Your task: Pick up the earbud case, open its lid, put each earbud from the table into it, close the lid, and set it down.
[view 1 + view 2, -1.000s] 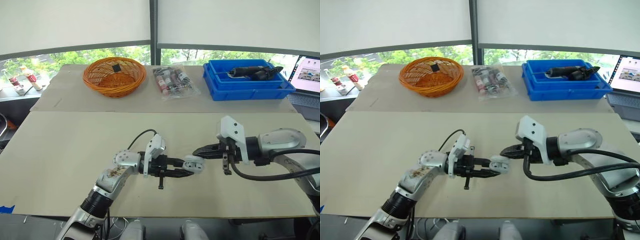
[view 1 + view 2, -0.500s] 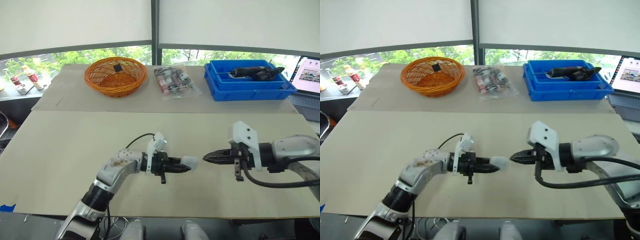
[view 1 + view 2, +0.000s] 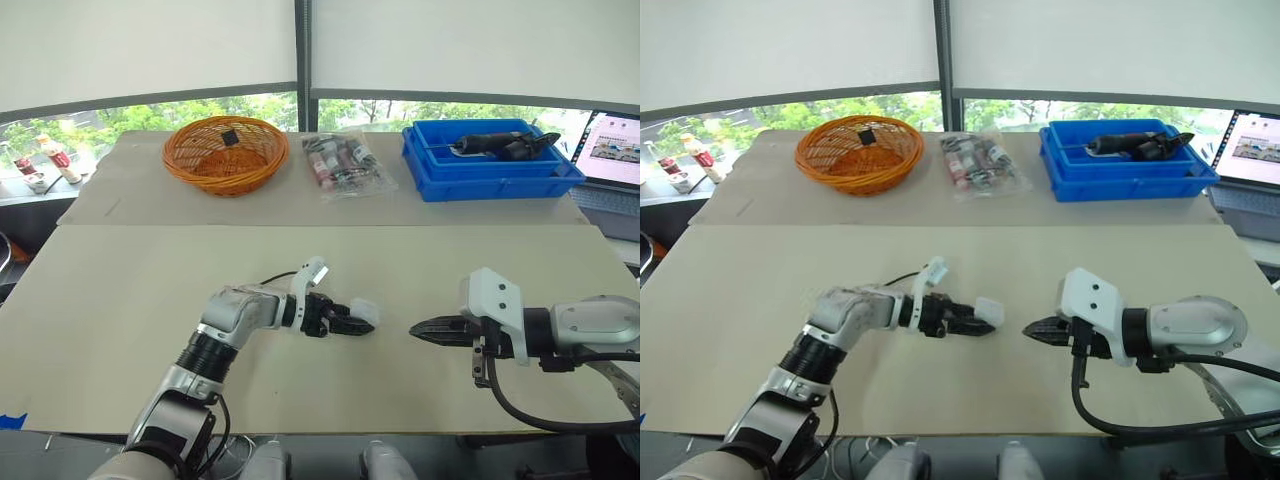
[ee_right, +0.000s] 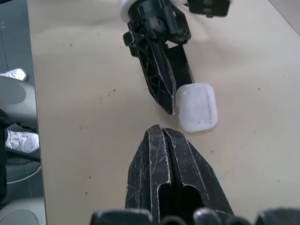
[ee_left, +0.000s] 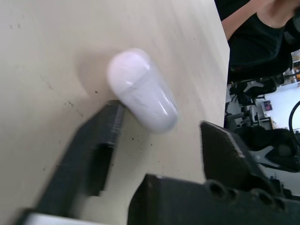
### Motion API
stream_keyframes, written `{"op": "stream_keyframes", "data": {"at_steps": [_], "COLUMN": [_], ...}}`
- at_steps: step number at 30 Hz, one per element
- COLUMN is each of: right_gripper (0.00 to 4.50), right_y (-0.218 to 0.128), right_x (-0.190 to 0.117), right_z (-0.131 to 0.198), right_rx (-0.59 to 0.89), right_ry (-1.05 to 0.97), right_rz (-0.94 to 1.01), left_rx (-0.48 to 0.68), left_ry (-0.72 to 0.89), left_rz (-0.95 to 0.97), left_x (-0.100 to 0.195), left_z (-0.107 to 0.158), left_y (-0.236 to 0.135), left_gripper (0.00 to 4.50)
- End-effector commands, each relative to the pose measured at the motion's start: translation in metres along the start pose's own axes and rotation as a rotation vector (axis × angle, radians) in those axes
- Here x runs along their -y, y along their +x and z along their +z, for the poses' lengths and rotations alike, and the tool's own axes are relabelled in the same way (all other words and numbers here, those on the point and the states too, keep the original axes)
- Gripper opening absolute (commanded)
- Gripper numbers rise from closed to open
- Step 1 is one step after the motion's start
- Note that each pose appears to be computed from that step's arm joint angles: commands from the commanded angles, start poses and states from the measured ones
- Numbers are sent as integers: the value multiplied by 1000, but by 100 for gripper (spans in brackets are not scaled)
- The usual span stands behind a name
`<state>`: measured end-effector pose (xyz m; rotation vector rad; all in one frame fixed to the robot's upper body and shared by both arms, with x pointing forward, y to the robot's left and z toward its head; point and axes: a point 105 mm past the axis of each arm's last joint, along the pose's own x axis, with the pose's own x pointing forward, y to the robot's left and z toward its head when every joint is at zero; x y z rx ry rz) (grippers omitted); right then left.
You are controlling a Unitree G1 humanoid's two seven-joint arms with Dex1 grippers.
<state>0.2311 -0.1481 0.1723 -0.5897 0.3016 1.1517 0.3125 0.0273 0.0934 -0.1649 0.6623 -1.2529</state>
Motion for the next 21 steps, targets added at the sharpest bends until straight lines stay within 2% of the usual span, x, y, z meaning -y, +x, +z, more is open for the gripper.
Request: {"op": "stream_keyframes", "data": {"at_steps": [1,3,6,8,13,16,18,21], "right_gripper": [0,0,86,159,327,430,430,430], "right_y": [-7,-10,-14,-19,-37,-51,-55,-55], "right_x": [7,11,14,17,24,27,28,31], "right_z": [12,13,12,9,3,0,1,2], "right_rx": [17,11,-12,-40,-124,-173,-172,-162], "right_ry": [-86,-110,-148,-172,-229,-252,-249,-249], "right_rz": [-36,-38,-22,-5,37,82,95,94], "left_rx": [-38,-19,1,35,77,-8,-45,-13], "left_ry": [21,129,335,448,687,781,808,803], "left_rz": [166,224,288,307,215,231,220,153], "left_x": [-22,-22,-18,-13,18,23,31,45], "left_z": [-21,-20,-14,-7,7,1,-4,-5], "left_y": [-33,-57,-86,-102,-133,-147,-151,-148], "left_gripper": [448,448,450,450,450,450,450,450]}}
